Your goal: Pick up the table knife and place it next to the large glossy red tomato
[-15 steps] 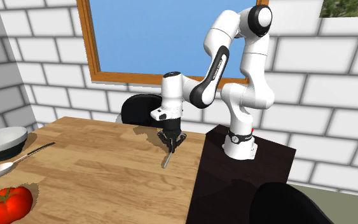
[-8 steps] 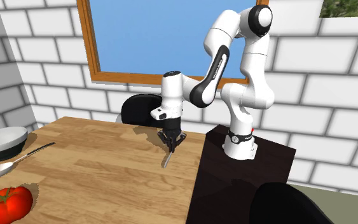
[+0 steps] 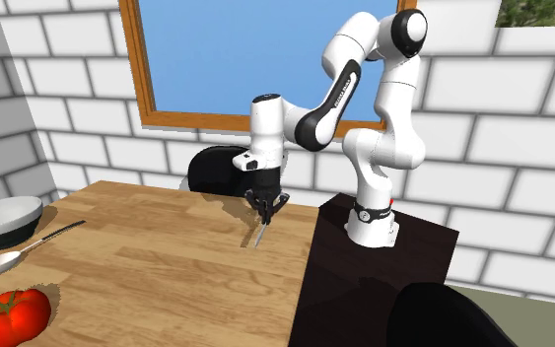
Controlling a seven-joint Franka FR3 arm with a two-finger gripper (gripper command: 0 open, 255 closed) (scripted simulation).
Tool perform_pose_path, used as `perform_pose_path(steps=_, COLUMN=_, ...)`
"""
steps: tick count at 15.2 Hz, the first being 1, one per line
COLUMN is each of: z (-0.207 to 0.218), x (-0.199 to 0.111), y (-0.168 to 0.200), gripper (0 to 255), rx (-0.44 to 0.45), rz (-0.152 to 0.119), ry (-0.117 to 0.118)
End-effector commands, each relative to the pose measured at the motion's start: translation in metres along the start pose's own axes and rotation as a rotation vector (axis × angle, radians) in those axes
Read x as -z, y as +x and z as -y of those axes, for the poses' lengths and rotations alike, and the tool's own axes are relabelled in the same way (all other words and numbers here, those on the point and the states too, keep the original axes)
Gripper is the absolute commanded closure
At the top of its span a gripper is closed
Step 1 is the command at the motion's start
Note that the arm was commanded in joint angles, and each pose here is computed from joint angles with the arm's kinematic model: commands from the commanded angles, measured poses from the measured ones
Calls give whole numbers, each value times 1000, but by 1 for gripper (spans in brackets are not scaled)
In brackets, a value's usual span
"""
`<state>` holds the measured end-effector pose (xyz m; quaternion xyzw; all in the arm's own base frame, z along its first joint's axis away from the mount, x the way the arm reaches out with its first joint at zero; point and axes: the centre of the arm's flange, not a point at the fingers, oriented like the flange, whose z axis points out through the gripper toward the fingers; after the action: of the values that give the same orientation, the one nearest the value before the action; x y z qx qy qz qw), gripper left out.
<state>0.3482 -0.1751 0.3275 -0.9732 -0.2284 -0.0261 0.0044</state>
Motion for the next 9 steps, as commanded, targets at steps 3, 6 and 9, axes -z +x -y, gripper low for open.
perform_pose_path(steps=3, z=0, x=20, y=2, gripper=255, rx=0, rz=1, ry=0)
perform_pose_path(steps=6, z=0, x=36, y=3, gripper=255, rx=0, rz=1, ry=0)
perform_pose_path(steps=9, z=0, x=52, y=4, gripper=255, rx=0, rz=1, ry=0)
